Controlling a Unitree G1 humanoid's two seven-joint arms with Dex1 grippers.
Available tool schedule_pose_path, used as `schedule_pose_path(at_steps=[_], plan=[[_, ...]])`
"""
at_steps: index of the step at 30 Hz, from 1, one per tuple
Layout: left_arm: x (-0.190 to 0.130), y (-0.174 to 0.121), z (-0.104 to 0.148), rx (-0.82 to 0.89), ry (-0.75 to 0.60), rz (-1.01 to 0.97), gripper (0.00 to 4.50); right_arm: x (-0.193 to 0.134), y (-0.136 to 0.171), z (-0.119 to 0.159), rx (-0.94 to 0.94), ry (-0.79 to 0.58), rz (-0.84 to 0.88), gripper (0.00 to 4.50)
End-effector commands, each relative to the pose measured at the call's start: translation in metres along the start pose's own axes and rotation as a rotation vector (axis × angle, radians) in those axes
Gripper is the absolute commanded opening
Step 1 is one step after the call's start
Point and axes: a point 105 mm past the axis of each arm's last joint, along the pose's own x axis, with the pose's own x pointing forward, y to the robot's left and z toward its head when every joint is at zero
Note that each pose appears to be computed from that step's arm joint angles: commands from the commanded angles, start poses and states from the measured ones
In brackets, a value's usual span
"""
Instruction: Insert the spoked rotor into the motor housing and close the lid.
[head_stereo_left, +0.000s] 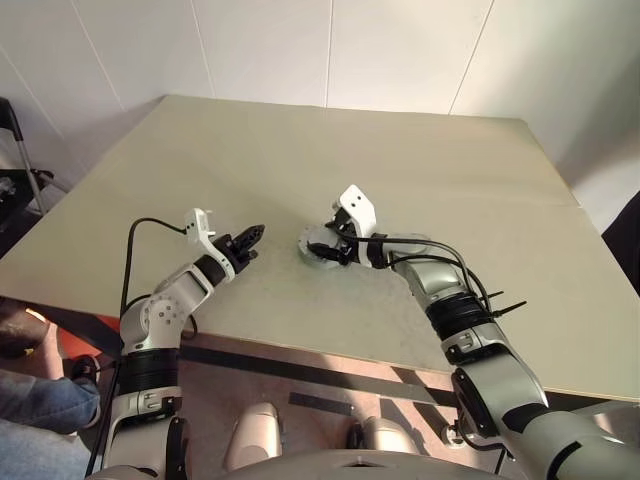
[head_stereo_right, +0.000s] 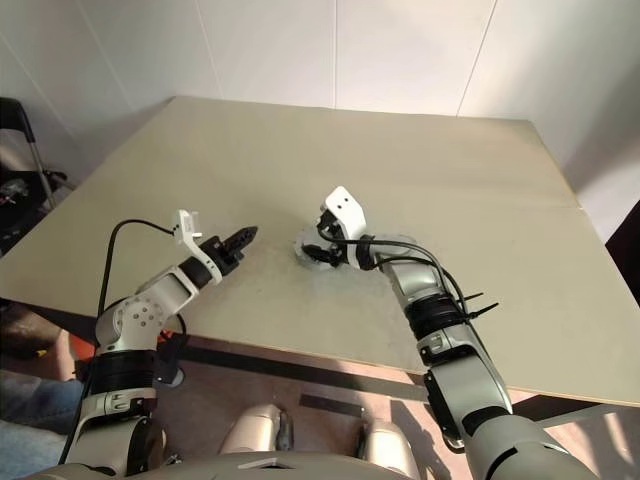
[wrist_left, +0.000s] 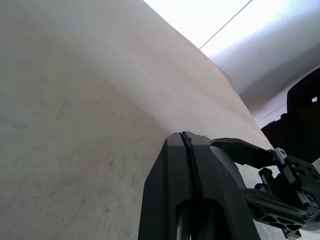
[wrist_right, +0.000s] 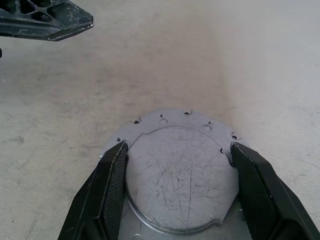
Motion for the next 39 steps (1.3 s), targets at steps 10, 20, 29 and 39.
schedule_pose_path(at_steps=[10, 20, 29, 39], plan=[[0.035, -0.055, -0.019, -0.112, 0.1, -0.186, 0.0, -0.002, -0.003, -0.009, -0.02, 0.047, -0.007, 3.14], [0.051, -0.034, -0.053, -0.101, 0.24, -0.083, 0.0, -0.003, -0.005, -0.011, -0.013, 0.048, -0.02, 3.14], [0.054, -0.027, -0.063, -0.093, 0.264, -0.047, 0.0, -0.004, -0.008, -0.01, 0.002, 0.05, -0.037, 3.14], [0.054, -0.028, -0.064, -0.09, 0.27, -0.053, 0.0, -0.015, 0.0, 0.015, -0.034, -0.055, 0.017, 4.48]])
